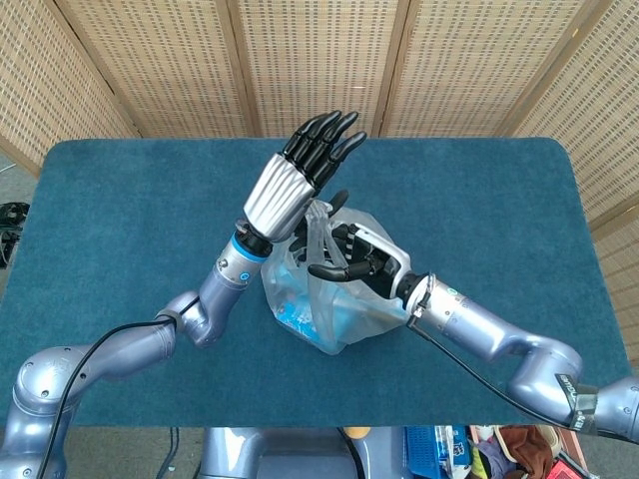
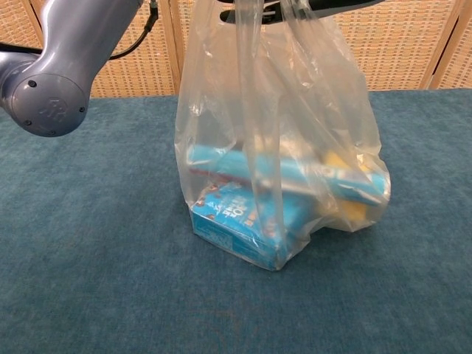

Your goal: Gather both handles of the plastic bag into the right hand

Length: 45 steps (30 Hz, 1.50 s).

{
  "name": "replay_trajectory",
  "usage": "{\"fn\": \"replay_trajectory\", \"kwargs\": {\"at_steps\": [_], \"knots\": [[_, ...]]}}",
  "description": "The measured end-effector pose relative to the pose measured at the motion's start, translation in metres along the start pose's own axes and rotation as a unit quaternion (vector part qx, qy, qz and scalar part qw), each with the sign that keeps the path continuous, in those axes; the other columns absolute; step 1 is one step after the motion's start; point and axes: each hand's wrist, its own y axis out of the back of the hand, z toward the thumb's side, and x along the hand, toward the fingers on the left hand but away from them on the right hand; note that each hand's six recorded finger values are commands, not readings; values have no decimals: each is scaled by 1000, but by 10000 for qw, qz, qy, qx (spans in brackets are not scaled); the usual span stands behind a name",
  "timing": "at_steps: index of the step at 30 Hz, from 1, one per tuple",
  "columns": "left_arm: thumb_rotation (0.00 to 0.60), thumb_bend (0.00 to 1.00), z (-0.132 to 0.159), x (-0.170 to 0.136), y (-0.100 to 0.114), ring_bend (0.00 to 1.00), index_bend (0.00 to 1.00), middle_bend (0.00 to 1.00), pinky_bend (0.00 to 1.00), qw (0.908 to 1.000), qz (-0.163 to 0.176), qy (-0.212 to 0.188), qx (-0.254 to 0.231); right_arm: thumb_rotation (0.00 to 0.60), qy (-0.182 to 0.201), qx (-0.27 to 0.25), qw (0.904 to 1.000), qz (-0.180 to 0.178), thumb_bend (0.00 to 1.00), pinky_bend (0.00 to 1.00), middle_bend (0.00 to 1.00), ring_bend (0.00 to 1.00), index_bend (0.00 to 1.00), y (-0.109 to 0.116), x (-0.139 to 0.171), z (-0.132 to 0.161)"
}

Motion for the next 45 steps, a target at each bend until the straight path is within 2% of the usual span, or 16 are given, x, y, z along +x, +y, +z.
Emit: {"fn": "replay_trajectory", "kwargs": {"at_steps": [21, 23, 26, 29, 32, 38, 45], "knots": [[600, 401, -4, 6, -10, 42, 0, 0, 110, 9997, -139, 181, -54, 600, -148, -147, 9997, 160, 280, 194, 357, 224, 311, -5, 1, -12], [600, 354, -5, 6, -10, 40, 0, 0, 110, 9997, -149, 200, -65, 600, -137, -153, 9997, 156, 280, 194, 357, 224, 311, -4, 2, -12], [600, 175, -8, 5, -10, 10, 0, 0, 95, 9995, -160, 238, -104, 600, -114, -176, 9997, 145, 282, 194, 358, 227, 311, -2, 4, -11], [600, 69, -9, 5, -10, 0, 0, 0, 39, 9994, -192, 261, -115, 600, -90, -202, 9997, 128, 284, 194, 357, 229, 312, 1, 5, -10], [600, 43, -11, 4, -12, 0, 0, 0, 2, 9991, -303, 297, -66, 600, -72, -228, 9996, 122, 285, 196, 358, 235, 315, 3, 6, -9], [600, 26, -16, 2, -13, 0, 0, 0, 0, 9973, -588, 427, -34, 600, -41, -254, 9996, 145, 286, 197, 367, 248, 321, 5, 11, -8], [600, 2, -28, -1, -4, 0, 0, 0, 0, 9948, -873, 520, -38, 600, -45, -252, 9995, 179, 287, 198, 371, 252, 322, 10, 16, -9]]}}
